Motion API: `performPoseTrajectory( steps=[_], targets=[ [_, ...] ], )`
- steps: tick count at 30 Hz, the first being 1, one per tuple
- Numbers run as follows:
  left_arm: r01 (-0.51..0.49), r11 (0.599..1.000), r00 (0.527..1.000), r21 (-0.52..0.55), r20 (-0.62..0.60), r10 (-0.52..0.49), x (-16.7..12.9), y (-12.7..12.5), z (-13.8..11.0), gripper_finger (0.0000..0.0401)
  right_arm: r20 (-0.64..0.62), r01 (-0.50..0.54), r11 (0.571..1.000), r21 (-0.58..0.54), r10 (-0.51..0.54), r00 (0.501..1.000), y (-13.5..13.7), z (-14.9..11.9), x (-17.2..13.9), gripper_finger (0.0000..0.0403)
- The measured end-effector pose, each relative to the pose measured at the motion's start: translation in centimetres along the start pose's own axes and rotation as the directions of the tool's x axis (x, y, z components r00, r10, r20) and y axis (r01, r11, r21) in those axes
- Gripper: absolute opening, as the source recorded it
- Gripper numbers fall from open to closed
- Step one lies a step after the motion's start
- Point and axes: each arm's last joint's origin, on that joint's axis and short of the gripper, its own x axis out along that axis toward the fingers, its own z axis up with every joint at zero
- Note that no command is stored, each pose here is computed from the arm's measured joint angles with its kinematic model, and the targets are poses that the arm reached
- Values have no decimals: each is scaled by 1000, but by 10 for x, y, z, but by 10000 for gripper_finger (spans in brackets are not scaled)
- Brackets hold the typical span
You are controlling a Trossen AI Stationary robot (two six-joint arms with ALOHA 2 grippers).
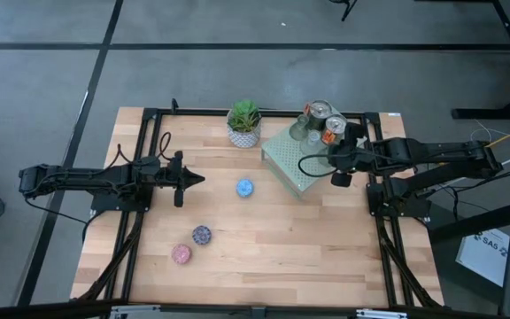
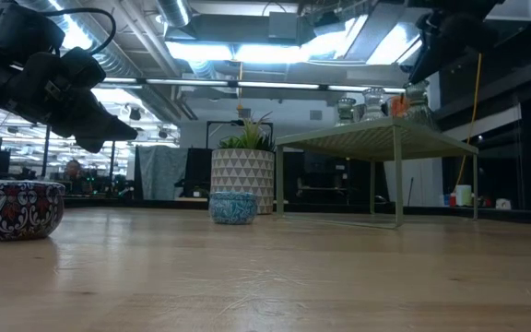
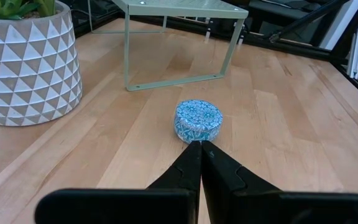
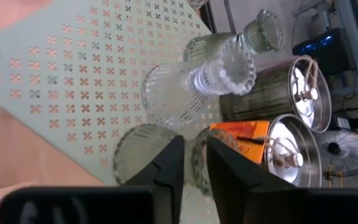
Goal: Pick & Place candle stick holders
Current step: Adjust the green candle holder on the shelf, then put the blue scented candle on the shelf
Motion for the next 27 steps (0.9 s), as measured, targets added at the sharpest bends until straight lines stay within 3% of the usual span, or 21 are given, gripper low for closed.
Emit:
performPoseTrajectory(
  steps=[7, 11, 15, 18, 21, 24, 27],
  targets=[
    [0, 1000, 1000, 0, 0, 0, 0, 0, 0, 6, 53, 2, 1000, 19, -3, 999, 0, 6, 0, 136],
    [0, 1000, 1000, 0, 0, 0, 0, 0, 0, 6, 118, -15, 992, 129, 0, 993, -7, 16, -11, 171],
    [0, 1000, 1000, 0, 0, 0, 0, 0, 0, 6, 236, -140, 971, 196, 92, 967, -18, 31, -33, 187],
    [0, 1000, 1000, 0, 0, 0, 0, 0, 0, 6, 330, -276, 930, 244, 188, 925, -25, 40, -51, 189],
    [0, 1000, 1000, 0, 0, 0, 0, 0, 0, 6, 439, -482, 849, 215, 357, 824, -22, 49, -61, 188],
    [0, 1000, 1000, 0, 0, 0, 0, 0, 0, 6, 540, -673, 738, 54, 546, 641, -17, 59, -70, 187],
    [0, 1000, 1000, 0, 0, 0, 0, 0, 0, 6, 584, -746, 651, -142, 664, 468, -11, 69, -76, 187]
  ],
)
